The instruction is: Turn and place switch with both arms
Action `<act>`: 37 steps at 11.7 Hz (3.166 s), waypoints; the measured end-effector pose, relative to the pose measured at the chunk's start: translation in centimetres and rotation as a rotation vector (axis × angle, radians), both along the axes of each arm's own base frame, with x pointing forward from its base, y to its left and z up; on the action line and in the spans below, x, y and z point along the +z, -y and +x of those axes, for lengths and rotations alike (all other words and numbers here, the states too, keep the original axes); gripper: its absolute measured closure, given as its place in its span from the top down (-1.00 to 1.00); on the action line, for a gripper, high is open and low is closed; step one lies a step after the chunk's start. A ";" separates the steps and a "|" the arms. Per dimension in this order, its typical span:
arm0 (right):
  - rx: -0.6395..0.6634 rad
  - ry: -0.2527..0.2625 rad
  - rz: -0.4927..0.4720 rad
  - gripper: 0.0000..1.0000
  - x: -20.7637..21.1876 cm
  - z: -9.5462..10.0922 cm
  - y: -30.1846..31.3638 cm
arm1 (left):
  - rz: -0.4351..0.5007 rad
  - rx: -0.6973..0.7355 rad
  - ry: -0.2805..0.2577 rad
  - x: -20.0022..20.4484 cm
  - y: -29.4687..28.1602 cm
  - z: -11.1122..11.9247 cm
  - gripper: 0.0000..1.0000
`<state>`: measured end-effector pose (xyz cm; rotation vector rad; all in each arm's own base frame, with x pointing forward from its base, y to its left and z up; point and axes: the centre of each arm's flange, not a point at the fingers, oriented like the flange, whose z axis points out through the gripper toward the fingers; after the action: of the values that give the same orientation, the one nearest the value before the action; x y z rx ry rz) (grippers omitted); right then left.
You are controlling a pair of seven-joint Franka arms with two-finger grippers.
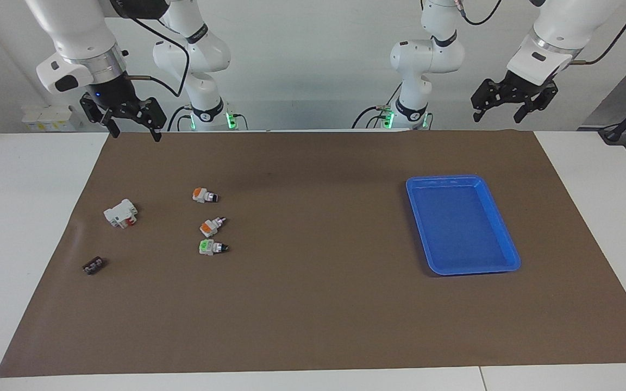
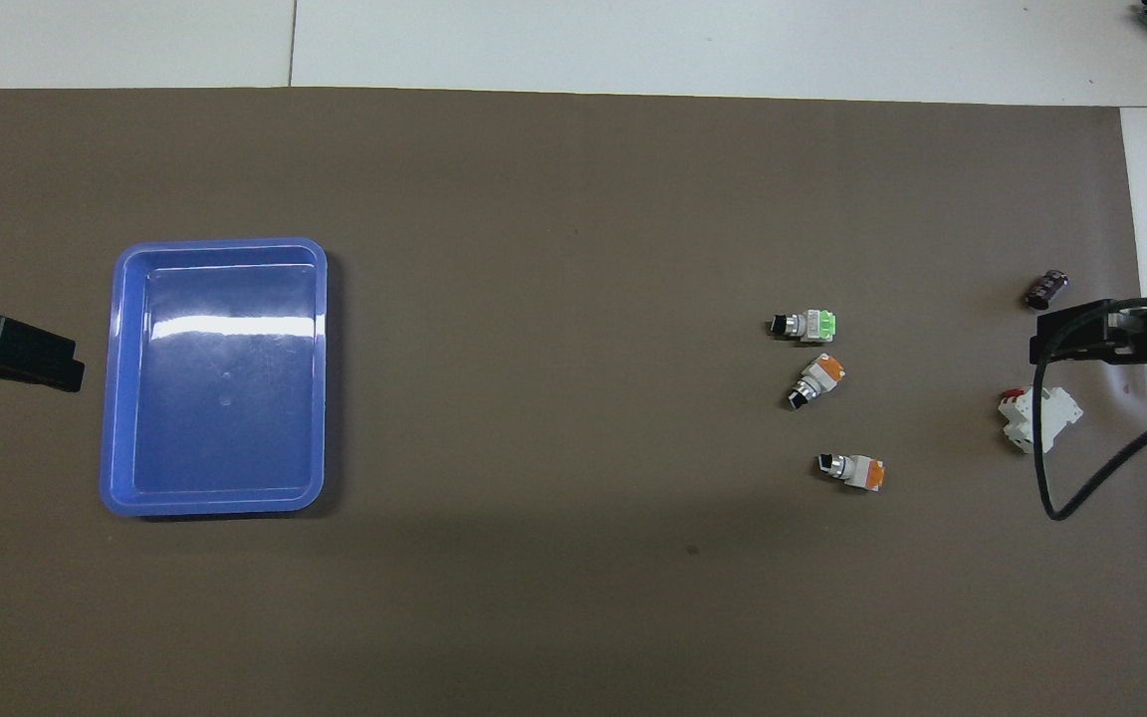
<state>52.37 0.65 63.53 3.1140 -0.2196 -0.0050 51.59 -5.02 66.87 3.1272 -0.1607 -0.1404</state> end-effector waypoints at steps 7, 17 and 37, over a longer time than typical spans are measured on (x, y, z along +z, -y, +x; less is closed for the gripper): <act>0.001 -0.003 0.000 1.00 -0.1 0.0 -0.1 | -0.006 0.001 0.057 1.7 0.0 0.8 1.00; 0.381 -0.007 0.118 1.00 -15.3 0.0 -4.9 | -0.002 0.000 0.005 -0.1 0.0 -0.1 1.00; 1.240 0.001 0.095 -0.07 -35.9 -9.0 -2.3 | -0.022 0.005 0.044 0.4 -0.1 0.1 1.00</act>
<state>43.33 2.95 27.68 2.7389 1.6786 0.0056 51.70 -4.87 67.23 3.1102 -0.1535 -0.0700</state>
